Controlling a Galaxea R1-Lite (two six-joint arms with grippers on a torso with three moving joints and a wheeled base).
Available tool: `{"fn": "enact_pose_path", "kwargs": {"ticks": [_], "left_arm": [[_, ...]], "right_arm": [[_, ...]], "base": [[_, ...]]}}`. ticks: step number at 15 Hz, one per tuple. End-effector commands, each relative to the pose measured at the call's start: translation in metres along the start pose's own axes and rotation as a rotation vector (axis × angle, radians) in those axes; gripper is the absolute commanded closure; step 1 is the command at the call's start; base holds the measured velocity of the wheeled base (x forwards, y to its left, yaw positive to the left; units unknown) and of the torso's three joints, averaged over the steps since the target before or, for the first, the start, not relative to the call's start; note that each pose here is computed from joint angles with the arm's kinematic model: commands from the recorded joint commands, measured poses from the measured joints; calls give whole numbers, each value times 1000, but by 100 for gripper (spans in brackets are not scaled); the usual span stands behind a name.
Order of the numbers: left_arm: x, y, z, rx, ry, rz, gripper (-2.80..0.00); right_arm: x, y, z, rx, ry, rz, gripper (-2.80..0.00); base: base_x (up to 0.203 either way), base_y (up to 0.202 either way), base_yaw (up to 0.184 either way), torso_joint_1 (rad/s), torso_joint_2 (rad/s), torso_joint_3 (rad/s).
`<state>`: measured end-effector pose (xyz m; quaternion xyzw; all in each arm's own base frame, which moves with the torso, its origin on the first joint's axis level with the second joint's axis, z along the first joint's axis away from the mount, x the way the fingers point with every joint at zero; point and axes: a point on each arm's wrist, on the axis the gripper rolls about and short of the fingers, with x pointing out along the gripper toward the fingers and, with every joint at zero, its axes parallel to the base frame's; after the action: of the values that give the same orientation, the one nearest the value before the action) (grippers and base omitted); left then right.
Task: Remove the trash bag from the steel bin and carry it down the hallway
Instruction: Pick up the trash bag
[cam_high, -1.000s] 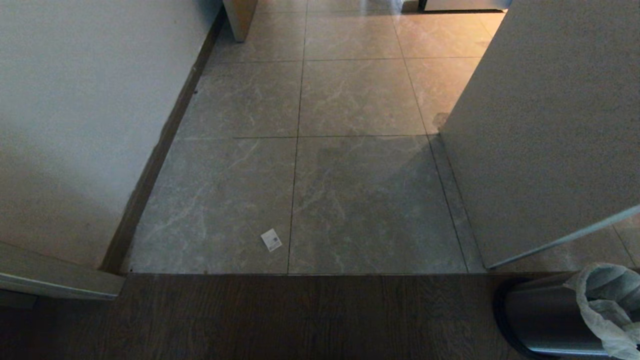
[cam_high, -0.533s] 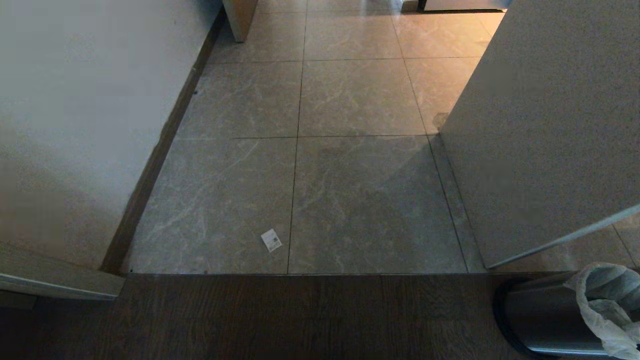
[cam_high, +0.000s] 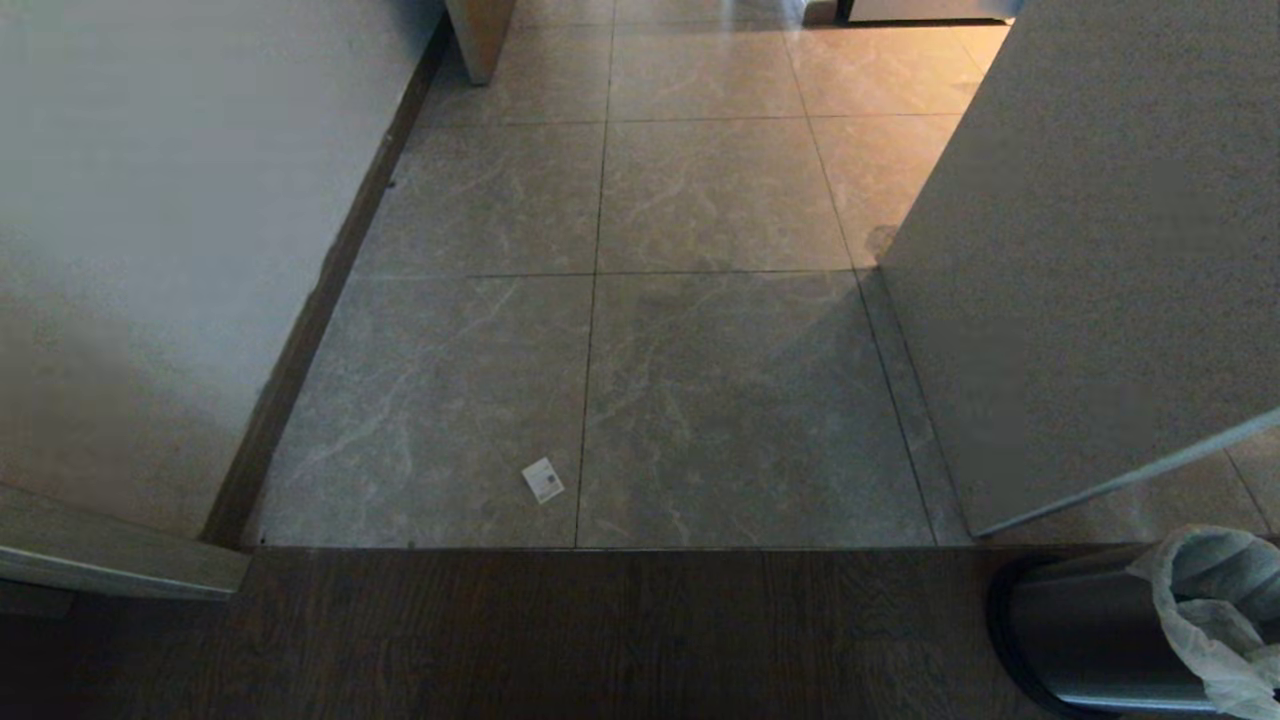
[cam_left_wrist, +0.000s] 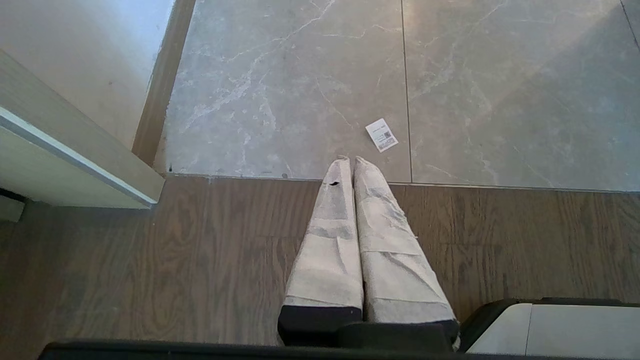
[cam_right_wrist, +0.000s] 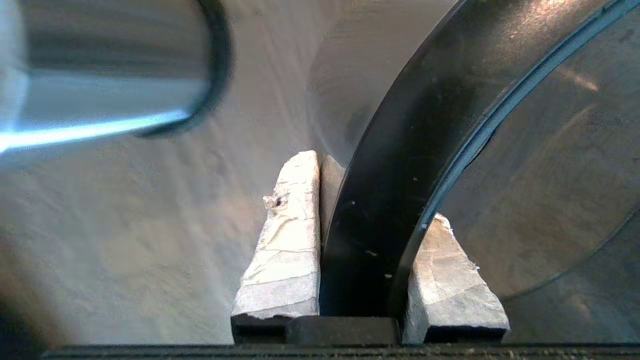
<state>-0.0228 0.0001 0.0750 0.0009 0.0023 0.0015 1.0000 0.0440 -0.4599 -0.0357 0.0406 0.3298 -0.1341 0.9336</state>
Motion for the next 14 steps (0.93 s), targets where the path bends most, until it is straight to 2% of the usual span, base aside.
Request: {"fn": "enact_pose_path", "kwargs": {"ticks": [1,6,9,10,12,14], "left_arm": [[0,0,0,0,0,0,0],[0,0,0,0,0,0,0],[0,0,0,-1,0,0,0],[0,0,0,-2,0,0,0],[0,0,0,-2,0,0,0],[0,0,0,-1,0,0,0]], "right_arm": [[-2,-3,-1,-31,17,-21,-280],[-5,-3,-3,-22,-13,-6,-280],[-35,5,11,3,-29,-9,-280],[-50,12,21,23,-24,-3,0],[-85,37,46,47,-13,13,0],[-123,74,74,50,-7,21,0]], "base": [[0,0,0,0,0,0],[0,0,0,0,0,0],[0,0,0,0,0,0],[0,0,0,0,0,0],[0,0,0,0,0,0],[0,0,0,0,0,0]]}}
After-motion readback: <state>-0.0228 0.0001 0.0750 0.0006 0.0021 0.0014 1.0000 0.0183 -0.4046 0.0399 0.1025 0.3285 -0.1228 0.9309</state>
